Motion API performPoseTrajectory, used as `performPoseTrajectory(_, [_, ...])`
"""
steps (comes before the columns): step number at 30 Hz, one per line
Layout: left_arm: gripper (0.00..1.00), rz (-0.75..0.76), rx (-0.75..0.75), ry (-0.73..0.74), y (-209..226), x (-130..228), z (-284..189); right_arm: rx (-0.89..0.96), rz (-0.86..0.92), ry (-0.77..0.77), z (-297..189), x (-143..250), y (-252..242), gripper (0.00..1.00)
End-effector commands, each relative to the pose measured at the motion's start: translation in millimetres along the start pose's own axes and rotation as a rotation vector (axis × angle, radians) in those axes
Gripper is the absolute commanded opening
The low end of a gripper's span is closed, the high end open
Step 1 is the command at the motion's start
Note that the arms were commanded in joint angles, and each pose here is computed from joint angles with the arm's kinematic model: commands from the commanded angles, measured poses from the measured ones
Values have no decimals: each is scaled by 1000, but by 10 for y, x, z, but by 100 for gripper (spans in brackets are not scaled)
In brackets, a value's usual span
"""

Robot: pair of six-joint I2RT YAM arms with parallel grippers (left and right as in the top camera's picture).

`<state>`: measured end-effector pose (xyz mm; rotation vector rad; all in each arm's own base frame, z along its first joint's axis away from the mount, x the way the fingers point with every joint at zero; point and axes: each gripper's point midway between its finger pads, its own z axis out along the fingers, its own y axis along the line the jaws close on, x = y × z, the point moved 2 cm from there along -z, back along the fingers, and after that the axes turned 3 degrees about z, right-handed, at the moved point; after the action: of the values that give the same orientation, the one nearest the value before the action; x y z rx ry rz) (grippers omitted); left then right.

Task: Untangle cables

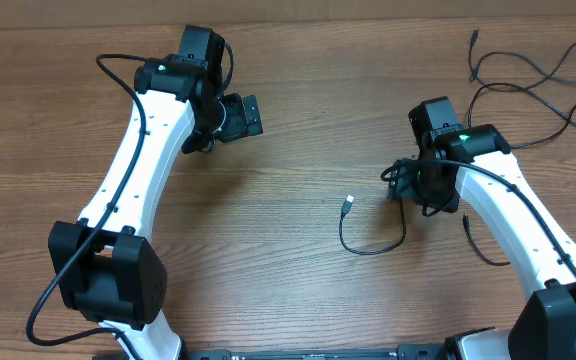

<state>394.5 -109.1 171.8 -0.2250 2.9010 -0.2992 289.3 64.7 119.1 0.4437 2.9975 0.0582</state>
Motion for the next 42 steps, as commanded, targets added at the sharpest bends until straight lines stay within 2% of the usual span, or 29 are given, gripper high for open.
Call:
performPoseTrajectory(1, [99, -4, 11, -41, -31, -42, -133, -22, 37, -40, -3, -85, 39, 76])
performPoseTrajectory(6, [100, -5, 9, -36, -26, -32, -133, -25, 73, -116, -15, -251, 47, 81])
performPoseTrajectory(10, [99, -5, 8, -35, -24, -28, -133, 27, 225, -162, -27, -418, -237, 84])
performPoseTrajectory(17, [99, -5, 8, -37, -26, -32, -133, 77, 525, -187, -56, -665, -1164, 91])
performPoseTrajectory(23, [100, -4, 9, -38, -28, -36, -133, 103, 801, -228, -106, -710, -1920, 93])
performPoseTrajectory(27, [100, -3, 12, -44, -33, -49, -134, 110, 943, -253, -135, -690, -2220, 94])
performPoseTrajectory(28, [100, -4, 12, -45, -34, -51, -134, 110, 953, -259, -140, -694, -2255, 100])
performPoseTrajectory(32, [100, -3, 13, -47, -36, -55, -134, 109, 970, -285, -158, -730, -2333, 100])
performPoseTrajectory(40, [100, -3, 13, -47, -36, -56, -134, 112, 715, -375, -227, -970, -2361, 100])
performPoseTrajectory(42, [99, -3, 13, -49, -37, -59, -134, 121, 714, -374, -227, -963, -2373, 100])
